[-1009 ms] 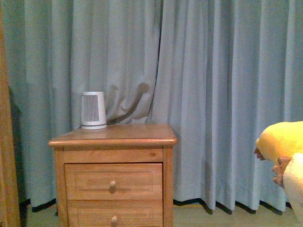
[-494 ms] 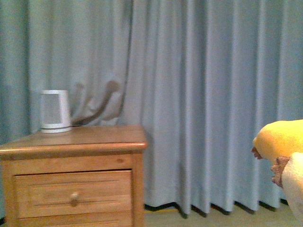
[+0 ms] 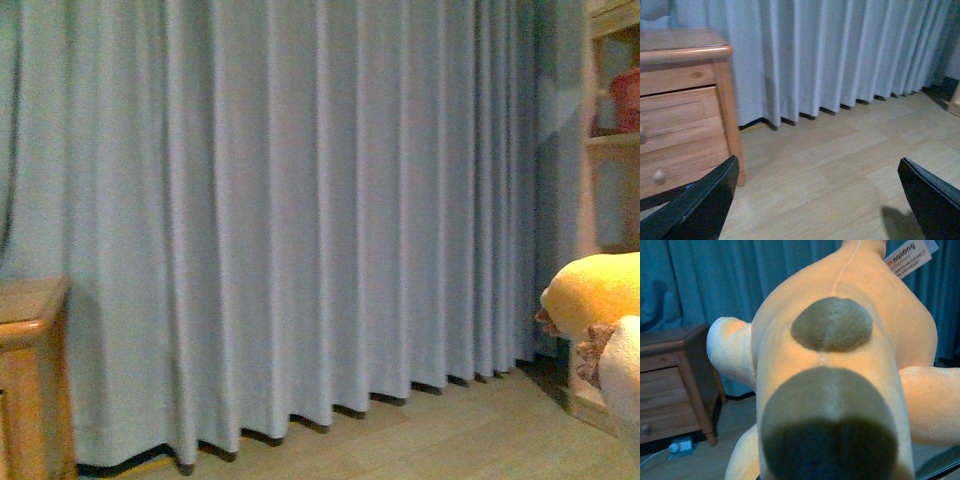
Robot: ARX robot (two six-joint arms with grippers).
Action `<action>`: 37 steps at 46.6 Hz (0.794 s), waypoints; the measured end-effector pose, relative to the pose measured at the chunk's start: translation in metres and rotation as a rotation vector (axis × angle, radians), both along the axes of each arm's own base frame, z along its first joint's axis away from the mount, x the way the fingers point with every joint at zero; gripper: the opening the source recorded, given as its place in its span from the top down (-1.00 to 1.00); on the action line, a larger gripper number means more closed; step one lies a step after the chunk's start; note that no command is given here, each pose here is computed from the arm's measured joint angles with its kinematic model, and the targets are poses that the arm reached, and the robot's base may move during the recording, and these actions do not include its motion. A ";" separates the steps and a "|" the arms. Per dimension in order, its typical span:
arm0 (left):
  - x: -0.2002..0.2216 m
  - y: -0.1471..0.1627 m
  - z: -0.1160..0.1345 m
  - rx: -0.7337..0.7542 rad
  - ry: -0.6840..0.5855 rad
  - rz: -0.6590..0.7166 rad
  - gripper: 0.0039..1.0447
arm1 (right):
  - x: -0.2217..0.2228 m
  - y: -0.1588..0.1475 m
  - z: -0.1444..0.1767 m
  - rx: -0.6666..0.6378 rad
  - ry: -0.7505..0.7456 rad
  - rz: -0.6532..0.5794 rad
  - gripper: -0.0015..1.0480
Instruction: Put away toys
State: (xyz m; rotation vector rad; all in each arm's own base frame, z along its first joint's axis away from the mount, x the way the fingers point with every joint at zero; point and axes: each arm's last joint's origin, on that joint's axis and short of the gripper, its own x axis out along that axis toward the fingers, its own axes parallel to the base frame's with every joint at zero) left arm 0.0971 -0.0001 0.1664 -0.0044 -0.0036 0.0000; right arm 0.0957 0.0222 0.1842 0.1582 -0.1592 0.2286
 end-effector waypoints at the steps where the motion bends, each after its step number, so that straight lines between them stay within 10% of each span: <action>1: 0.000 0.000 0.000 0.000 0.000 0.000 -0.89 | 0.000 0.000 0.000 0.000 0.000 0.000 0.83; 37: 0.000 0.000 0.000 0.000 0.000 0.000 -0.89 | 0.000 0.000 0.000 0.000 0.001 -0.001 0.83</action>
